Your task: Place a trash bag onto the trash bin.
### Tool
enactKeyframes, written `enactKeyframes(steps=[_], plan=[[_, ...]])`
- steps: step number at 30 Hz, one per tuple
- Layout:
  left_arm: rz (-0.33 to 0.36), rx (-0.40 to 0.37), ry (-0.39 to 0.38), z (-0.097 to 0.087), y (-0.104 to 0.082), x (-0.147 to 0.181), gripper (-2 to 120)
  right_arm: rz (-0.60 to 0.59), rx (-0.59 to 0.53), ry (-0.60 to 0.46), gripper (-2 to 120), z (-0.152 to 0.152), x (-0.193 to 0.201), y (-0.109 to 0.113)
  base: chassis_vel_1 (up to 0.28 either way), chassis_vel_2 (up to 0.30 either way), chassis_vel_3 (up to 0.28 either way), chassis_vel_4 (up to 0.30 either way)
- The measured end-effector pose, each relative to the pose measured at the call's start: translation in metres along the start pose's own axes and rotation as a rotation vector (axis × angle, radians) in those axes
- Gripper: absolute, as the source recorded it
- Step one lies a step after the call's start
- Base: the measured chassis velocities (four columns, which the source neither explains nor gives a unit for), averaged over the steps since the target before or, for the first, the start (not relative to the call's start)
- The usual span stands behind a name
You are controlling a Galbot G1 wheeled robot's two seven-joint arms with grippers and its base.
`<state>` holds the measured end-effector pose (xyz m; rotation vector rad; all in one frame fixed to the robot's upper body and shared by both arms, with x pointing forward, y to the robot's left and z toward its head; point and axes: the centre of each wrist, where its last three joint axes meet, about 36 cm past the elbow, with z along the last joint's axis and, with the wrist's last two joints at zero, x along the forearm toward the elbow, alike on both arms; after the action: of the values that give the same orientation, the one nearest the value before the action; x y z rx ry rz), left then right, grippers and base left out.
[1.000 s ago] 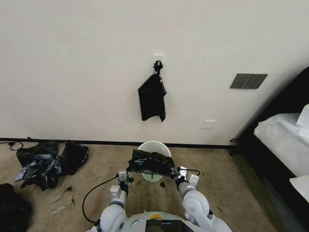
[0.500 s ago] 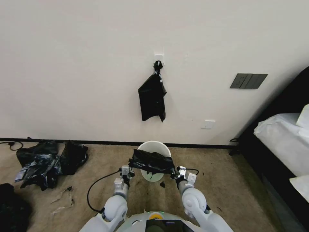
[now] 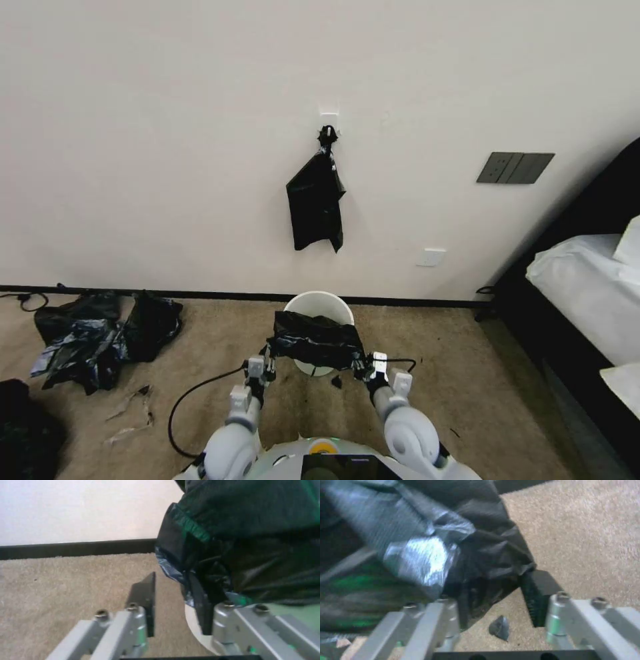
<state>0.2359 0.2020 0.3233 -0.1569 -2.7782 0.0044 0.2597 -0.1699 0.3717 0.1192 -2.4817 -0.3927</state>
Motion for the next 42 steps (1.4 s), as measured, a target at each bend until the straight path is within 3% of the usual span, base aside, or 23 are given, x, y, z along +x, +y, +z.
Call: enactKeyframes(steps=[11,15,19,25,32,35,39,42], plan=[[0.052,-0.004,-0.089,0.006,0.016,0.02,67,-0.057,0.2,-0.143,76,0.019,0.025,-0.007,0.0,0.0,0.0,0.0],[0.108,-0.033,-0.161,0.01,0.037,0.019,85,-0.103,0.297,-0.187,94,0.03,0.029,-0.016,0.0,0.0,0.0,0.0],[0.142,-0.066,-0.189,0.011,0.052,0.018,97,-0.128,0.368,-0.224,100,0.036,0.03,-0.024,0.0,0.0,0.0,0.0],[0.196,-0.103,-0.252,0.018,0.072,0.02,100,-0.16,0.484,-0.308,100,0.044,0.031,-0.035,0.0,0.0,0.0,0.0],[0.276,-0.172,-0.321,0.024,0.097,0.016,100,-0.218,0.538,-0.375,100,0.053,0.035,-0.044,0.0,0.0,0.0,0.0],[0.353,-0.217,-0.352,0.022,0.116,0.009,100,-0.285,0.57,-0.413,100,0.056,0.036,-0.05,0.0,0.0,0.0,0.0],[0.4,-0.242,-0.362,0.019,0.127,0.006,100,-0.322,0.603,-0.438,100,0.056,0.036,-0.055,0.0,0.0,0.0,0.0],[0.463,-0.309,-0.39,0.018,0.146,0.003,100,-0.351,0.628,-0.484,100,0.057,0.035,-0.06,0.0,0.0,0.0,0.0]])
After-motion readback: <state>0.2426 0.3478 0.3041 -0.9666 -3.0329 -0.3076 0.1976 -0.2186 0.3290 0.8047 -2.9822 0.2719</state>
